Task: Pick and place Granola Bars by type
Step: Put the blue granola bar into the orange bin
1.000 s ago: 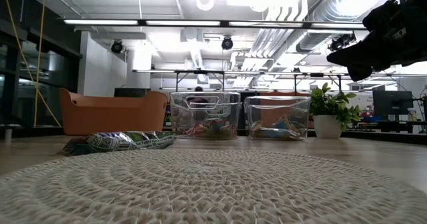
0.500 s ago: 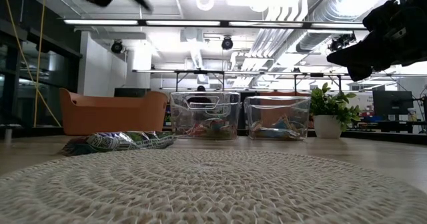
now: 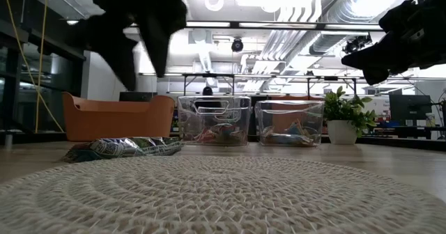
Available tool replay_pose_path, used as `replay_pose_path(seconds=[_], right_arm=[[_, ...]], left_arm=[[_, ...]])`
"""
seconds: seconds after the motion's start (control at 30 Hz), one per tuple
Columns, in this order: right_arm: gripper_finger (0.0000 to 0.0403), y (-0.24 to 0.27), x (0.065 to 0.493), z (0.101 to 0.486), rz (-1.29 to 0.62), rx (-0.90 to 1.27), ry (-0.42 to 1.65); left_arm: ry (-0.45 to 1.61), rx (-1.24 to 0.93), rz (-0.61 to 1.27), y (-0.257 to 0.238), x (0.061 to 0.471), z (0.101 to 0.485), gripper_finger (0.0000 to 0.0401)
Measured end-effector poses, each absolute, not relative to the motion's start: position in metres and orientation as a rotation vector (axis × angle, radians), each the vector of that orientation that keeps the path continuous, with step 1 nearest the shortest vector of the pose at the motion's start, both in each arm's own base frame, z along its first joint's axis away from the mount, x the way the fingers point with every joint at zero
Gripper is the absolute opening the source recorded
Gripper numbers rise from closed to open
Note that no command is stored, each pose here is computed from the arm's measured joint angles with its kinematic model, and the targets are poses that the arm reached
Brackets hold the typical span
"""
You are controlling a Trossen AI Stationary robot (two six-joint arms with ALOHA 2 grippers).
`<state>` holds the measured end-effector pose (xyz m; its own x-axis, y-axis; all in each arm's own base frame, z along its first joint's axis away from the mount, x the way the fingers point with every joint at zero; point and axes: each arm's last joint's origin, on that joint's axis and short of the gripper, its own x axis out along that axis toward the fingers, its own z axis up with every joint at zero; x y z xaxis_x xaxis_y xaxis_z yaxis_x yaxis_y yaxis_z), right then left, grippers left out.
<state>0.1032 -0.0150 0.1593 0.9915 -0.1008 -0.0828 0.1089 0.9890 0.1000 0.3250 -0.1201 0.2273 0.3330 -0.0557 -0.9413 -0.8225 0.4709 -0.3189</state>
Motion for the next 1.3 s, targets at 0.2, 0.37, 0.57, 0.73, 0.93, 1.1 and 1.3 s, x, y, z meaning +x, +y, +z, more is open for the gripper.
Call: replay_pose_path(seconds=[0.2, 0.37, 0.57, 0.73, 0.93, 1.1, 1.3], right_arm=[[0.0, -0.015, 0.104, 0.159, -0.105, 0.106, 0.085], [0.0, -0.015, 0.104, 0.159, -0.105, 0.106, 0.087], [0.0, -0.015, 0.104, 0.159, -0.105, 0.106, 0.086], [0.0, -0.015, 0.104, 0.159, -0.105, 0.106, 0.084], [0.0, -0.015, 0.104, 0.158, -0.106, 0.106, 0.089], [0.0, -0.015, 0.105, 0.157, -0.107, 0.107, 0.1], [0.0, -0.015, 0.105, 0.158, -0.106, 0.107, 0.096]], left_arm=[[1.122, -0.914, 0.631, -0.122, 0.332, 0.215, 0.0205], [1.145, -0.872, 0.657, -0.119, 0.333, 0.207, 0.0205], [1.167, -0.844, 0.672, -0.108, 0.341, 0.196, 0.0205], [1.159, -0.864, 0.641, -0.099, 0.353, 0.187, 0.0205], [1.218, -0.852, 0.621, -0.094, 0.357, 0.176, 0.0205], [1.246, -0.834, 0.638, -0.094, 0.356, 0.171, 0.0205], [1.276, -0.832, 0.65, -0.095, 0.356, 0.164, 0.0205]])
